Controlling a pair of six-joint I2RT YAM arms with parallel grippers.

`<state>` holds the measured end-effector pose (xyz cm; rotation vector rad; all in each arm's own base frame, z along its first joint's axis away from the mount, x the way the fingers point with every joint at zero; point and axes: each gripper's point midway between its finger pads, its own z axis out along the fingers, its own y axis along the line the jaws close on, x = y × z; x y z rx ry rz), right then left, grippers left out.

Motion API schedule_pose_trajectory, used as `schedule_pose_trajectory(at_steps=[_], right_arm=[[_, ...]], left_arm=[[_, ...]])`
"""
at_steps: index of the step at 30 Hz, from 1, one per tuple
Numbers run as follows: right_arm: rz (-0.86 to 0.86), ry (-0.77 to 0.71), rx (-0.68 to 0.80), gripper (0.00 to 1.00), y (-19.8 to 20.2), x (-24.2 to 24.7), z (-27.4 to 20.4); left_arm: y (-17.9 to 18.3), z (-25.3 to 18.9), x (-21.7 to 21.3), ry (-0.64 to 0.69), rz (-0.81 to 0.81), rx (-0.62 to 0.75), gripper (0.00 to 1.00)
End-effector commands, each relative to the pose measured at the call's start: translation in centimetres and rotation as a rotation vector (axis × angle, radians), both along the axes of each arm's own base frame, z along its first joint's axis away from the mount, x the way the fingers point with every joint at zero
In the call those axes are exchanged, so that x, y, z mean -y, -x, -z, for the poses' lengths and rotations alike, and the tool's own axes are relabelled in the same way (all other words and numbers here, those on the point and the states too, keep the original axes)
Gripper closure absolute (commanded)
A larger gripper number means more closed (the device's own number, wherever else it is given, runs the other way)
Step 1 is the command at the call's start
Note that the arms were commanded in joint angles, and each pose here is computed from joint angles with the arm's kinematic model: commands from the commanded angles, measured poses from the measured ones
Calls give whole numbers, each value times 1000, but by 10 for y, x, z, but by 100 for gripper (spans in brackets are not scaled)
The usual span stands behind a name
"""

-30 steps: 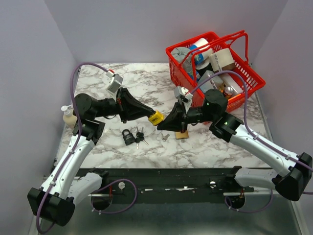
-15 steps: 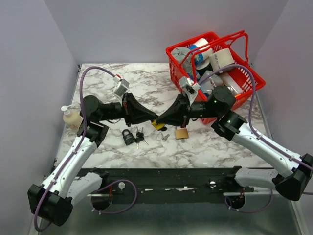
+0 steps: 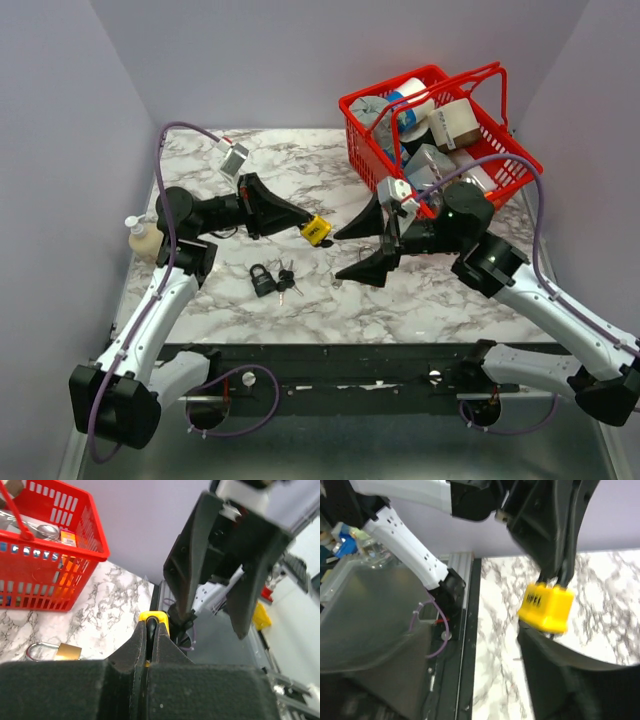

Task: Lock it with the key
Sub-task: Place the lock at the center of the board.

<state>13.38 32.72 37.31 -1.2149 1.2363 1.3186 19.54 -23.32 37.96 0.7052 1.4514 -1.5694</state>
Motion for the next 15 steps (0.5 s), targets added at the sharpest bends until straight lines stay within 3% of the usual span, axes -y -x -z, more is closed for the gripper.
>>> schedule_pose_trajectory(at_steps=[1,4,6,7,8,10,15], right_arm=[[94,139,224,11,-9,25,35],[157,182,293,15,-17,37,42],[172,199,289,31,-20,38,46],[178,205,259,45,-21,37,49],[180,195,245,50,-22,35,47],[170,184,162,55,-21,28,50],[108,70,125,59,-15,12,31]], left_arm=[[13,-31,-5,40,52,53,100],[15,-32,-5,37,53,41,100],[17,-37,-5,52,51,40,100],[18,-39,-5,58,52,41,100],[20,-44,-4,65,56,53,100],[21,-50,-2,75,60,59,100],[31,-64,2,86,87,116,100]])
